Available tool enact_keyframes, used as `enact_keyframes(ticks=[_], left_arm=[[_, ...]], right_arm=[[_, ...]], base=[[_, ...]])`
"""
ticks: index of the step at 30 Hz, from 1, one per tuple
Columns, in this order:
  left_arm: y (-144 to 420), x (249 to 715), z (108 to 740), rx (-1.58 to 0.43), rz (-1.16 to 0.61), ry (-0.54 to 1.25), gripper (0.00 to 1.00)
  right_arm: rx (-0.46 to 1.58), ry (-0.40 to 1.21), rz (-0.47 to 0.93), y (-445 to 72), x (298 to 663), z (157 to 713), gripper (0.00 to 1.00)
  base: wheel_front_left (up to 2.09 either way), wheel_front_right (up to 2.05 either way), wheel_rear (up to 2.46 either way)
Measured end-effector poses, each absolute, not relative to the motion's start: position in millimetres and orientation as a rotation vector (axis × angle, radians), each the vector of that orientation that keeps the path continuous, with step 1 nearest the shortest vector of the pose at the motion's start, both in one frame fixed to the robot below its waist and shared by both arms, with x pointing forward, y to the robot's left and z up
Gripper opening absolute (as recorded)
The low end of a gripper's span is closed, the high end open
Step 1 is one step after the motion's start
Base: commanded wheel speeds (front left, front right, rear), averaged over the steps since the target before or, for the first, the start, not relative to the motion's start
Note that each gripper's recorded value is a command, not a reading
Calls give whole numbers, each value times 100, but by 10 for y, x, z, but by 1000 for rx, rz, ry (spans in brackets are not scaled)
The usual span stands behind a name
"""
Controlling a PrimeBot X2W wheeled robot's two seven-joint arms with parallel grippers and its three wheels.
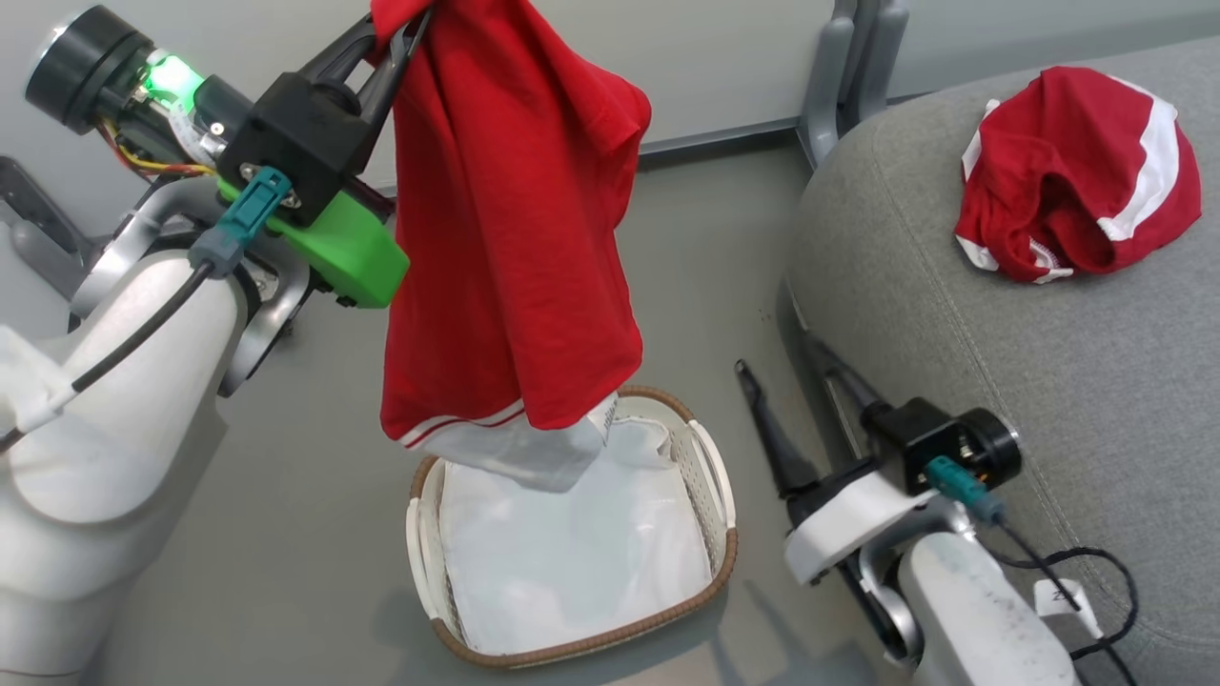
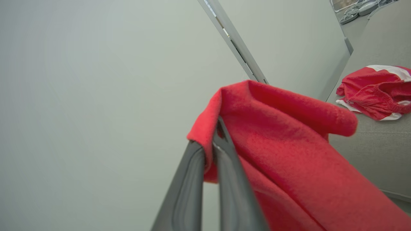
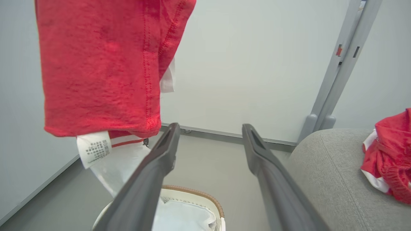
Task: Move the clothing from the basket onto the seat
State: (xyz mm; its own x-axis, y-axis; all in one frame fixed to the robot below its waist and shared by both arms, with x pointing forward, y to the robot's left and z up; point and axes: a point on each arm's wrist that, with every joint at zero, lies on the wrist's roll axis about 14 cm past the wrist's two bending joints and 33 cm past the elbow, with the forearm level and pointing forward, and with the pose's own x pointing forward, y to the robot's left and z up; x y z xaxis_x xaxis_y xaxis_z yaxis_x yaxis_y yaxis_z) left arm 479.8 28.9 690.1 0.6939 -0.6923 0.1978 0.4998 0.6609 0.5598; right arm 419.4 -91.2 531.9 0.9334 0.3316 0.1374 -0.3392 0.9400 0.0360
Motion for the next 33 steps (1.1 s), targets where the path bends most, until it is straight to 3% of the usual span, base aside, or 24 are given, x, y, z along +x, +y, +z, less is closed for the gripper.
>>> enact_keyframes(ticks=[12,33], left_arm=[[143,4532,7236,504,-708,-479,0],[119,4451,7270,503,-711,-477,0]], right_arm=[[104,-71,578,-165,3850,5224,100],[310,-127,758,375,3817,5725,100]], base=[[0,0,0],[0,0,0]])
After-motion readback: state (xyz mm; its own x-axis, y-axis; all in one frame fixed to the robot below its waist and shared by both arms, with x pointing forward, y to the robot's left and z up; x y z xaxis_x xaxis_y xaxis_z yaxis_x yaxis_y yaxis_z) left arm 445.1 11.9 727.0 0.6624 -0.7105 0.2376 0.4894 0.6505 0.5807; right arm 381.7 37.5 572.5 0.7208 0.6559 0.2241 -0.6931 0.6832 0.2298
